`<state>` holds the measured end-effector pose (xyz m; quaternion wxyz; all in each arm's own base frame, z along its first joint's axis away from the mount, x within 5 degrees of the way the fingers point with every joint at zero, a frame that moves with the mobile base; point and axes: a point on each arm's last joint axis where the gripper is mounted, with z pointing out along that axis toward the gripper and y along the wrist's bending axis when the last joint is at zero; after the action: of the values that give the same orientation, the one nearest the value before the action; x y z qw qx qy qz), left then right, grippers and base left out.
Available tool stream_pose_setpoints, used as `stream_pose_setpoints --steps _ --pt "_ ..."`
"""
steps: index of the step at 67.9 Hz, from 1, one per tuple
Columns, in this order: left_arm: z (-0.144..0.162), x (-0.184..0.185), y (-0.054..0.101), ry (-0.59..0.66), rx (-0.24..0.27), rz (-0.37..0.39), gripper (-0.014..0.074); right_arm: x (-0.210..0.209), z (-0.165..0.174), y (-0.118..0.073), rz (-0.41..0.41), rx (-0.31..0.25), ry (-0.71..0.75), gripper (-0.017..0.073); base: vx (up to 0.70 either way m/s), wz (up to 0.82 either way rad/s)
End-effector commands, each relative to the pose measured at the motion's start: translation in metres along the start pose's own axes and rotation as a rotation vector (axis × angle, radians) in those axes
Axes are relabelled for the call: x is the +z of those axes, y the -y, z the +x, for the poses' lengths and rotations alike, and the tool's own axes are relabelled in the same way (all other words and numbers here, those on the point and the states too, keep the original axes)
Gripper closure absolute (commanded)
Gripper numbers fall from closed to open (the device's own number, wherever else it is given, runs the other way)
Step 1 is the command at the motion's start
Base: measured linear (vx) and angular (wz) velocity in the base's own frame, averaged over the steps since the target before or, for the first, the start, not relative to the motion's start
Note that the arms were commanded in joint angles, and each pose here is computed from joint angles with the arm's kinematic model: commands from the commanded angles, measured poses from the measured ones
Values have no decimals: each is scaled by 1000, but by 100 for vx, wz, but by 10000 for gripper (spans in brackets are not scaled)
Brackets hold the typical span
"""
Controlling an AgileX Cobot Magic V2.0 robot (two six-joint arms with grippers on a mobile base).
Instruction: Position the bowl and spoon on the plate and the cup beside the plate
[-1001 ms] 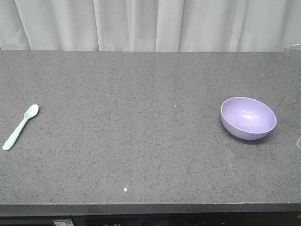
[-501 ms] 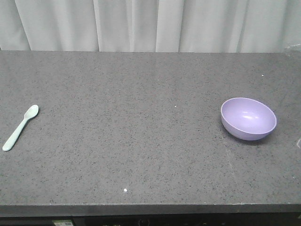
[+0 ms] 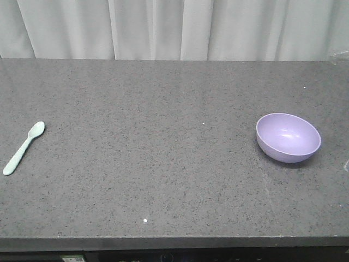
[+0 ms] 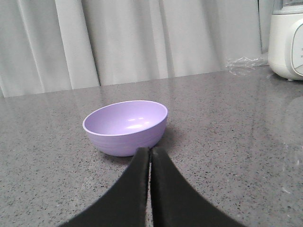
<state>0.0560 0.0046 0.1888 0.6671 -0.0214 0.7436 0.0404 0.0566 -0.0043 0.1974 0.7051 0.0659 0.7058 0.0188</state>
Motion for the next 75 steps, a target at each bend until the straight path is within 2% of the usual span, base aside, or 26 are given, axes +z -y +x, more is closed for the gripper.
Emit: stream_pose_setpoints --steps 1,75 --pt "-10 -2 -1 100 -12 -9 600 -1 -6 -2 -19 -15 78 562 0 0" --pt "-10 -2 -1 100 -12 -9 600 -1 -6 -2 -19 -15 78 562 0 0"
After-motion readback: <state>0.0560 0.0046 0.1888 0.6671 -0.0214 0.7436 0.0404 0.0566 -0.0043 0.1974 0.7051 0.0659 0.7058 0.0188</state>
